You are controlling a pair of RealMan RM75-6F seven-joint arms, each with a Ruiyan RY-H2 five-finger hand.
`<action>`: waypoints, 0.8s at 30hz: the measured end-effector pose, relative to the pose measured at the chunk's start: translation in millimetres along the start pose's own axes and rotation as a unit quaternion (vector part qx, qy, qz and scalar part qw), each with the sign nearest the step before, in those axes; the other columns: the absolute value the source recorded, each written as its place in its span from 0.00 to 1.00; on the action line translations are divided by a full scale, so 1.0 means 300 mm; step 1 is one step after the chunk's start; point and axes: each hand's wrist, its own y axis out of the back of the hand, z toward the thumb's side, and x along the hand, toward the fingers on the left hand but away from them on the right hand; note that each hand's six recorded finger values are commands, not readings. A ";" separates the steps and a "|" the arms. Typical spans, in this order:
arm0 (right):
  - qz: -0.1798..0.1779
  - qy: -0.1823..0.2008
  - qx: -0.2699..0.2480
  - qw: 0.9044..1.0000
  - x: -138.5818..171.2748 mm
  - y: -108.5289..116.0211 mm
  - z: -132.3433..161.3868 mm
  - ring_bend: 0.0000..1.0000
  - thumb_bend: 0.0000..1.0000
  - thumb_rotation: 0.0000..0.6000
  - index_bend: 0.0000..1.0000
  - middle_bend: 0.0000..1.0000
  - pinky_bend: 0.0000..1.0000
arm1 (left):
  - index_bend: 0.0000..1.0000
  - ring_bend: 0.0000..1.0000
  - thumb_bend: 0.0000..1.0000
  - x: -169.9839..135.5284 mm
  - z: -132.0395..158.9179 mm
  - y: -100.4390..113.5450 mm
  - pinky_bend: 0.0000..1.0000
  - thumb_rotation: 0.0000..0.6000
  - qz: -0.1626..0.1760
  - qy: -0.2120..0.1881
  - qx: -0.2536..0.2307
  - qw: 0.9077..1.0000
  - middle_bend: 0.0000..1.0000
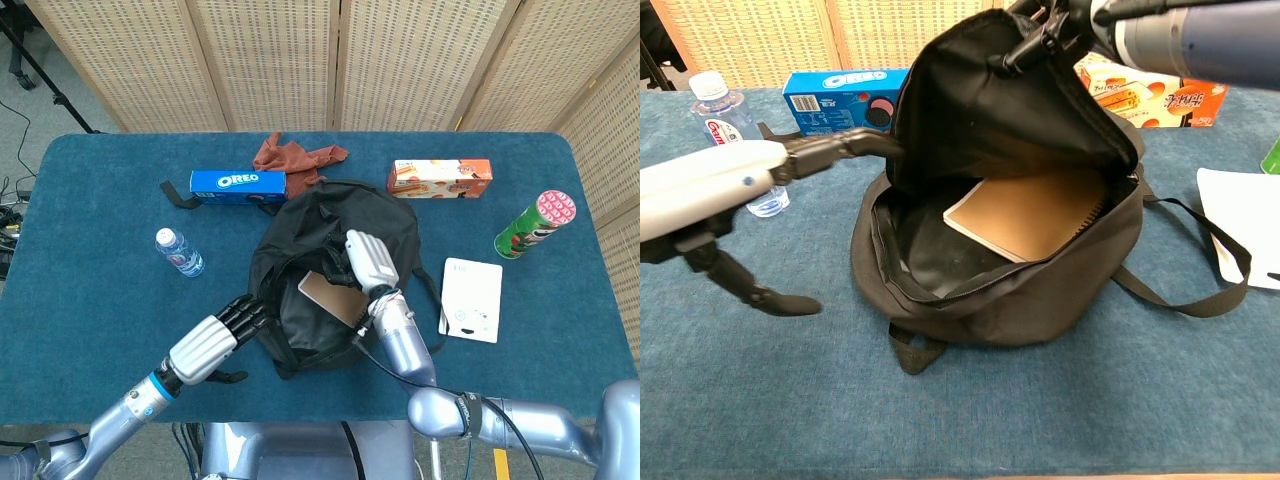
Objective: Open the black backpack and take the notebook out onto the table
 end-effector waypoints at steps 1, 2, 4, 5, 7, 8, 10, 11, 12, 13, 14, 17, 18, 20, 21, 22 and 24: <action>0.001 -0.002 -0.002 1.000 -0.003 0.007 0.002 0.45 0.57 1.00 0.68 0.57 0.59 | 0.04 0.00 0.15 0.010 0.004 -0.004 0.00 1.00 -0.002 -0.001 -0.002 1.000 0.00; 0.001 -0.003 -0.003 1.000 -0.004 0.012 0.004 0.45 0.57 1.00 0.68 0.57 0.59 | 0.04 0.00 0.15 0.018 0.005 -0.009 0.00 1.00 -0.003 -0.001 -0.004 1.000 0.00; 0.003 -0.002 -0.003 1.000 -0.003 0.022 0.010 0.45 0.57 1.00 0.68 0.57 0.59 | 0.04 0.00 0.15 0.040 0.007 -0.020 0.00 1.00 -0.010 -0.001 -0.008 1.000 0.00; 0.003 -0.001 -0.001 1.000 -0.001 0.026 0.013 0.45 0.57 1.00 0.68 0.57 0.59 | 0.04 0.00 0.16 0.050 0.007 -0.027 0.00 1.00 -0.013 0.000 -0.010 1.000 0.00; 0.006 0.001 -0.001 1.000 0.003 0.030 0.019 0.45 0.57 1.00 0.68 0.57 0.59 | 0.04 0.00 0.17 0.079 0.008 -0.042 0.00 1.00 -0.021 0.003 -0.020 1.000 0.00; 0.007 0.001 0.000 1.000 0.004 0.030 0.021 0.45 0.57 1.00 0.68 0.57 0.59 | 0.04 0.00 0.17 0.094 0.009 -0.049 0.00 1.00 -0.023 0.003 -0.025 0.999 0.00; 0.009 0.003 0.005 1.000 0.009 0.033 0.025 0.45 0.57 1.00 0.68 0.57 0.59 | 0.04 0.00 0.20 0.129 0.014 -0.060 0.00 1.00 -0.024 0.004 -0.036 0.999 0.00; 0.009 0.003 0.008 1.000 0.011 0.034 0.026 0.45 0.57 1.00 0.68 0.57 0.59 | 0.04 0.00 0.21 0.144 0.013 -0.064 0.00 1.00 -0.024 0.005 -0.040 0.999 0.00; 0.010 0.004 0.012 1.000 0.013 0.036 0.026 0.45 0.57 1.00 0.68 0.57 0.59 | 0.04 0.00 0.23 0.163 0.011 -0.069 0.00 1.00 -0.025 0.007 -0.045 0.999 0.00; 0.009 0.003 0.016 1.000 0.016 0.040 0.025 0.45 0.57 1.00 0.68 0.57 0.59 | 0.04 0.00 0.26 0.176 0.009 -0.072 0.00 1.00 -0.025 0.009 -0.050 0.998 0.00; 0.009 0.003 0.019 1.000 0.018 0.043 0.024 0.45 0.57 1.00 0.68 0.57 0.59 | 0.04 0.00 0.29 0.186 0.007 -0.074 0.00 1.00 -0.026 0.011 -0.056 0.998 0.00; 0.007 -0.002 0.028 1.000 0.024 0.058 0.015 0.45 0.57 1.00 0.68 0.57 0.59 | 0.04 0.00 0.36 0.220 -0.006 -0.072 0.00 1.00 -0.027 0.022 -0.088 0.996 0.00; 0.007 -0.002 0.029 1.000 0.026 0.061 0.014 0.45 0.57 1.00 0.68 0.57 0.59 | 0.04 0.00 0.35 0.235 -0.011 -0.069 0.00 1.00 -0.028 0.024 -0.096 0.995 0.00; 0.009 -0.001 0.028 1.000 0.030 0.064 0.016 0.45 0.57 1.00 0.68 0.57 0.59 | 0.04 0.00 0.33 0.253 -0.013 -0.069 0.00 1.00 -0.028 0.025 -0.098 0.994 0.00; 0.009 0.000 0.028 1.000 0.032 0.064 0.017 0.45 0.57 1.00 0.68 0.57 0.59 | 0.04 0.00 0.32 0.264 -0.013 -0.071 0.00 1.00 -0.030 0.024 -0.095 0.995 0.00; 0.010 0.001 0.028 1.000 0.034 0.065 0.019 0.45 0.57 1.00 0.68 0.57 0.59 | 0.04 0.00 0.31 0.274 -0.012 -0.074 0.00 1.00 -0.032 0.024 -0.092 0.995 0.00; 0.011 0.002 0.029 1.000 0.038 0.068 0.023 0.45 0.57 1.00 0.68 0.57 0.59 | 0.04 0.00 0.30 0.303 -0.010 -0.085 0.00 1.00 -0.037 0.025 -0.087 0.995 0.00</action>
